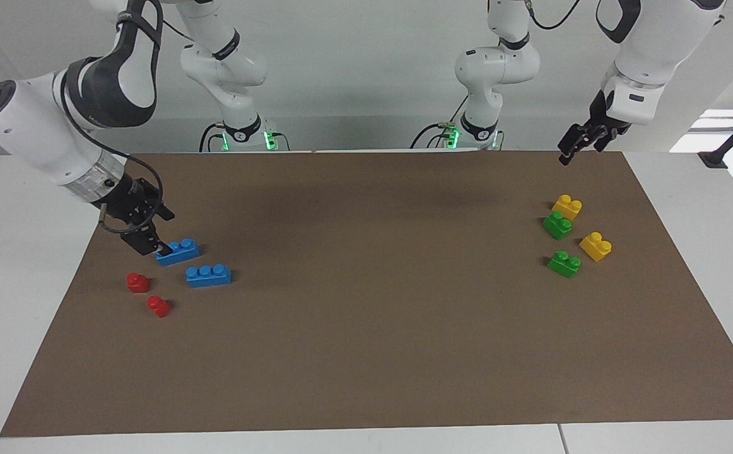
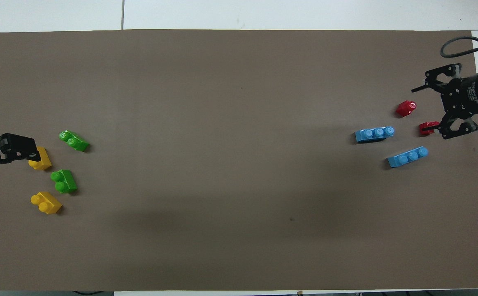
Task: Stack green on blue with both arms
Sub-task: 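Lower the right gripper over the blue brick while the left gripper reaches the green brick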
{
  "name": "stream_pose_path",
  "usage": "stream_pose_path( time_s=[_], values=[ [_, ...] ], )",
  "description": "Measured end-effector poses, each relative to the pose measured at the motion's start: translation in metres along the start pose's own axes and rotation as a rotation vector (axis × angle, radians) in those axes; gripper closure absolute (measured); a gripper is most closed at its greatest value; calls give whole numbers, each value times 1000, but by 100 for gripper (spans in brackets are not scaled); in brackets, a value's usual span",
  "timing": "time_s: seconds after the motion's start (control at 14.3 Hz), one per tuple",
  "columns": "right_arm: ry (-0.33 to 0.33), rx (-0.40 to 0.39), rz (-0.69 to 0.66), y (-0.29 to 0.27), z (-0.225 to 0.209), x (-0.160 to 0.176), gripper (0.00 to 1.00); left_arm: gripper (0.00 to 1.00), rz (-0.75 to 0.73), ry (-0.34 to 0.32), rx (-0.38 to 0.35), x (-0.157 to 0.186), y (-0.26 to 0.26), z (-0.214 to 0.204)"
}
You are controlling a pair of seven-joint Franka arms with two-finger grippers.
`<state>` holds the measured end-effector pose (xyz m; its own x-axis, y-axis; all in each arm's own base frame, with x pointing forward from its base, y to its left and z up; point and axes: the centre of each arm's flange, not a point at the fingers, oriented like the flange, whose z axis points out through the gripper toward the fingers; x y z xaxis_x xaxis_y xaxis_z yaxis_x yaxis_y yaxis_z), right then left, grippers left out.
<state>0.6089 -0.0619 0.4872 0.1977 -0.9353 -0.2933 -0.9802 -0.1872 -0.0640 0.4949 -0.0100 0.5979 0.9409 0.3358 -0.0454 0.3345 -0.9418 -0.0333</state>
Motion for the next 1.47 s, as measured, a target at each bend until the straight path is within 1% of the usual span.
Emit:
stream_pose_path(
  time_s=[0.14,0.28,0.42,0.56,0.7,0.91,1.05,1.12,1.47],
  values=[
    [-6,-13,21,-3,15,11,0,0,-63,1,0,1,1,8],
    [-12,-26,36,-5,30,21,1,0,-132,4,-2,2,1,19],
    [-20,-44,45,-6,43,30,0,0,-216,4,-2,4,2,30],
    [-28,-61,38,-6,56,35,0,0,-269,15,-9,7,2,44],
    [-32,-72,29,-6,70,40,0,0,-302,21,-18,14,-4,62],
    [-44,-92,24,-5,94,47,0,0,-337,13,-23,33,-15,91],
    [-67,-95,35,-6,105,50,2,0,-354,5,-22,47,-18,112],
    [-74,-99,40,-5,110,51,0,0,-363,2,-22,54,-21,122],
    [-77,-111,48,-2,134,58,0,0,-428,2,-28,78,-27,160]
  ],
)
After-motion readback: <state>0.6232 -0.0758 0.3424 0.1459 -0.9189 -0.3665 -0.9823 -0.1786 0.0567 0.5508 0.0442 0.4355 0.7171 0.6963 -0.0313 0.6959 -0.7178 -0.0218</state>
